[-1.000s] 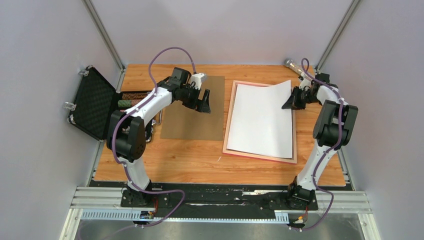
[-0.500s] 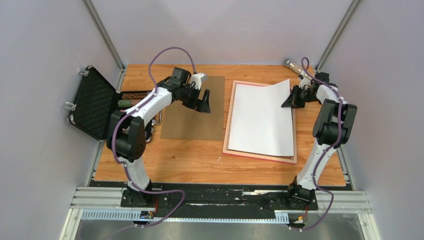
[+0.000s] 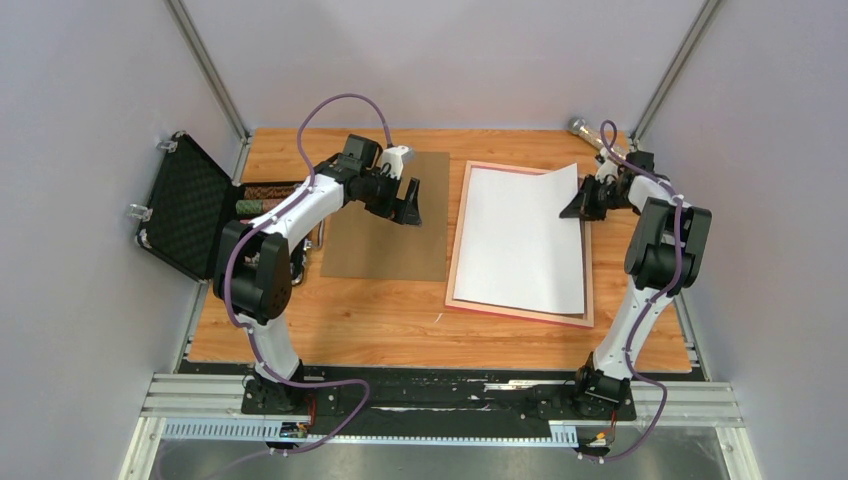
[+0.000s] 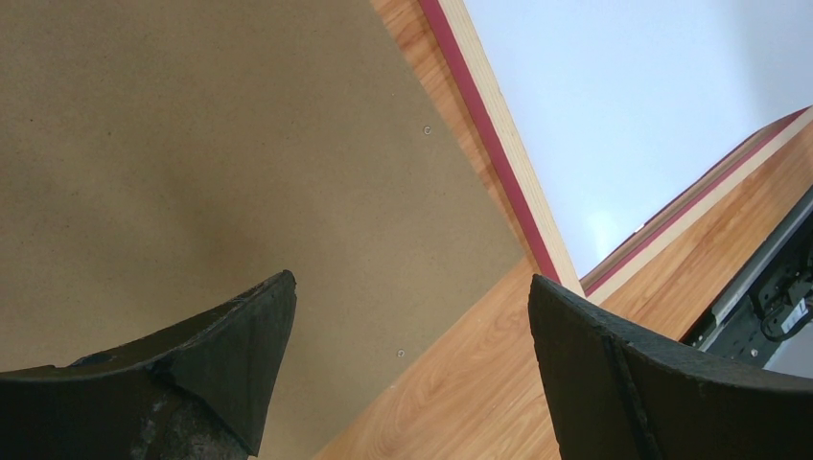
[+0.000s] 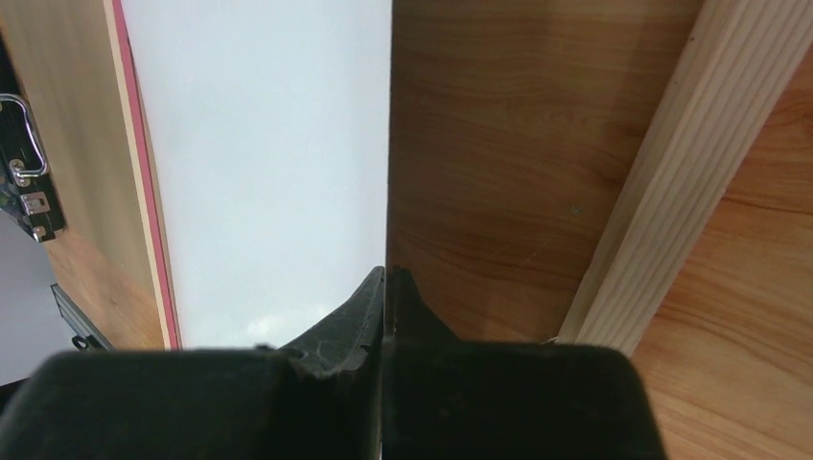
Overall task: Put the photo into the frame
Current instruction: Place the photo in the photo frame.
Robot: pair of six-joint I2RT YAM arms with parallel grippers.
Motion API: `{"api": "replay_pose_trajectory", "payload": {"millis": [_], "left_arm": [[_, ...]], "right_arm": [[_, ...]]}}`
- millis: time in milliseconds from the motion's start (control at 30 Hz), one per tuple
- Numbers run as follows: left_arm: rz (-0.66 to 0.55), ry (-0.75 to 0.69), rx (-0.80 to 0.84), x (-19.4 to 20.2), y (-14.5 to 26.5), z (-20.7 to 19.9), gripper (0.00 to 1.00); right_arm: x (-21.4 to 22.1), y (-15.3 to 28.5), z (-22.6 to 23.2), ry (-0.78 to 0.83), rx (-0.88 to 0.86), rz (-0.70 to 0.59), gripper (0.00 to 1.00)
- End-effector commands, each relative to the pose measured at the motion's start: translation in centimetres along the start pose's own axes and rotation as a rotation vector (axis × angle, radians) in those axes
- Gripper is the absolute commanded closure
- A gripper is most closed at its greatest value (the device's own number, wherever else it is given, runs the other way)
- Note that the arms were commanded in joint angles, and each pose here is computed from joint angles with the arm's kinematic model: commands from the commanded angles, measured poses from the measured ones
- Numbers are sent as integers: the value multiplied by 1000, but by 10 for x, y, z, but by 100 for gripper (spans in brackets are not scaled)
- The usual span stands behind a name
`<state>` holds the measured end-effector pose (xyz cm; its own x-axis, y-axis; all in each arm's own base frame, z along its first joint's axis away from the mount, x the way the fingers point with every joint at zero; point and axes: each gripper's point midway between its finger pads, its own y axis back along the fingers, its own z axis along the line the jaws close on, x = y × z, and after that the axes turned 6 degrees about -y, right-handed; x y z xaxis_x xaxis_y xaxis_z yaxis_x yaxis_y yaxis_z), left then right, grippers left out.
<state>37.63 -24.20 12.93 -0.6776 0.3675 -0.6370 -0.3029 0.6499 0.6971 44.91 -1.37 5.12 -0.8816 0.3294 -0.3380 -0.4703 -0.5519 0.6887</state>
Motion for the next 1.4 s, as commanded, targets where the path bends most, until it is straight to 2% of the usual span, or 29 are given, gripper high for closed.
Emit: {"api": "replay_pose_trajectory", "payload": {"millis": [0, 1367], "left_arm": [[-24, -15, 7, -5, 0, 0, 2], [-21, -15, 9, -4, 0, 0, 2]], "right_arm": [[-14, 8, 12, 38, -9, -68, 100], [-16, 17, 4, 50, 32, -101, 98]]}}
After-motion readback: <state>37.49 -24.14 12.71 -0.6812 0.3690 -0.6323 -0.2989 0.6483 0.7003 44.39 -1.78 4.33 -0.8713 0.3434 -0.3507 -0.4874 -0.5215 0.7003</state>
